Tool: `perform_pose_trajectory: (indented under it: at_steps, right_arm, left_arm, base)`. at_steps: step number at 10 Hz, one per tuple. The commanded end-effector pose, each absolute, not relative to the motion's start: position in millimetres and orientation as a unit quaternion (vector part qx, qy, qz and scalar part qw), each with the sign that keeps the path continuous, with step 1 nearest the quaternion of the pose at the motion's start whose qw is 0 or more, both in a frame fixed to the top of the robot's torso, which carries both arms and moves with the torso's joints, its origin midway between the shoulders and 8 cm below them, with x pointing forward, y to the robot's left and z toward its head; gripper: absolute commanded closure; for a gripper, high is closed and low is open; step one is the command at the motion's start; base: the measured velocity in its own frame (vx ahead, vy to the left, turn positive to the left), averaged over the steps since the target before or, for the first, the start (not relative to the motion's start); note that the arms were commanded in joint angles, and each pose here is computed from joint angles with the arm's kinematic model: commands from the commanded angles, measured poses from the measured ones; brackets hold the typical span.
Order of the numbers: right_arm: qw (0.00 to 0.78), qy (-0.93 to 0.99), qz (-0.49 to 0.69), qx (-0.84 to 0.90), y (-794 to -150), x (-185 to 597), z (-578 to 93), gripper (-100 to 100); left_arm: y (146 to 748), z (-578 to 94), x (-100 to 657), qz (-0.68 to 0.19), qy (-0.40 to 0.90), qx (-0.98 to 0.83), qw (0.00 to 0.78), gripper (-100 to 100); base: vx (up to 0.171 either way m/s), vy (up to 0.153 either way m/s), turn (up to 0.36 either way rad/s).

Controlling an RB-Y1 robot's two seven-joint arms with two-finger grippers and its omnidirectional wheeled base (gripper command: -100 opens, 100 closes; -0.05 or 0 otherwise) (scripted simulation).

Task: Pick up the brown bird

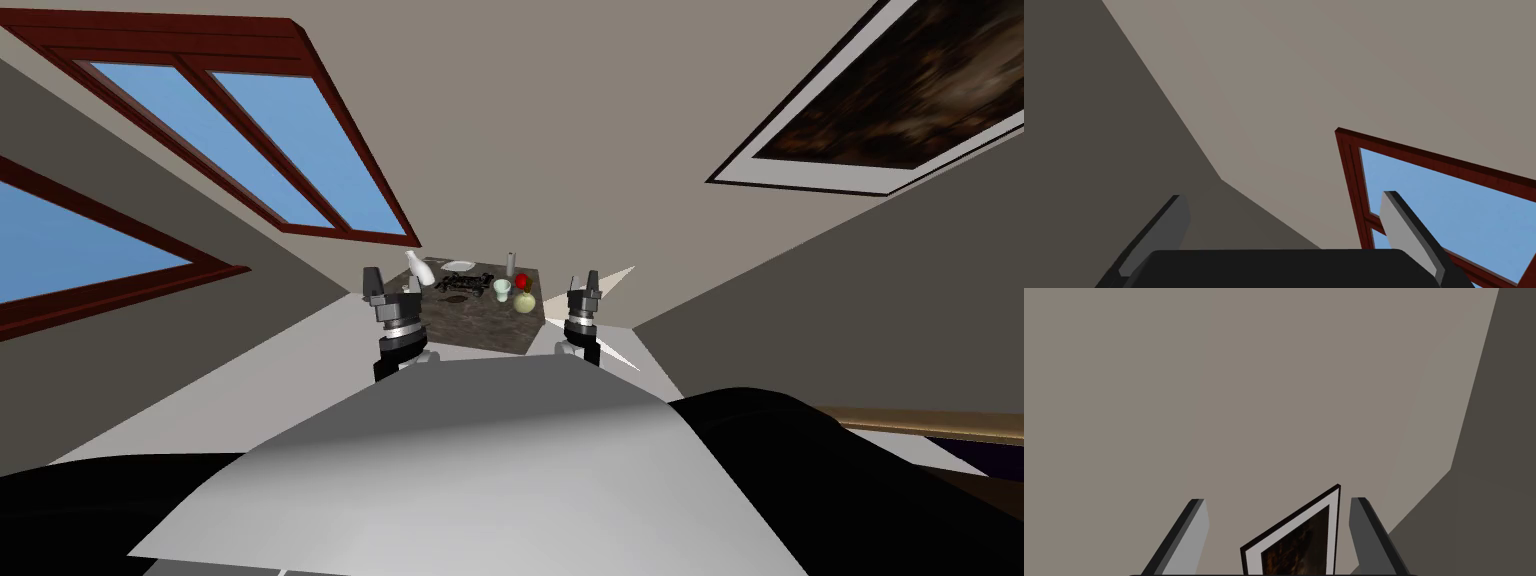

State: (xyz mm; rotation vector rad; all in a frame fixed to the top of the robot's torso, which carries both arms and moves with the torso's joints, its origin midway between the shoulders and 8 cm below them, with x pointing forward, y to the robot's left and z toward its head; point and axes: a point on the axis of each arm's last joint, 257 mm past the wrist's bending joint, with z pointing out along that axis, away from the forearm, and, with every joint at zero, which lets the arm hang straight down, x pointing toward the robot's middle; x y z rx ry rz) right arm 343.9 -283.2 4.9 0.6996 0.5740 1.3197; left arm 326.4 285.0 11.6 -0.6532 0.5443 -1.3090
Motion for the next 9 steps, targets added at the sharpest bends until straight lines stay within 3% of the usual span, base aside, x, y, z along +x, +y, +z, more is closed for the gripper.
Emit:
perform_pose_trajectory:
  at_steps: [1, 9]
  right_arm:
    - [0.697, 0.257, 0.592, 0.314, -283, 344, 5, 0]
    - [0.697, 0.257, 0.592, 0.314, -283, 344, 5, 0]
  left_arm:
    - [283, 9, 332, -0.586, 0.265, -0.29, 0.709, -100]
    - [283, -21, 374, -0.541, 0.376, -0.291, 0.693, -100]
  base:
    - [-0.023, -0.023, 0.007]
    - [-0.059, -0.065, 0.006]
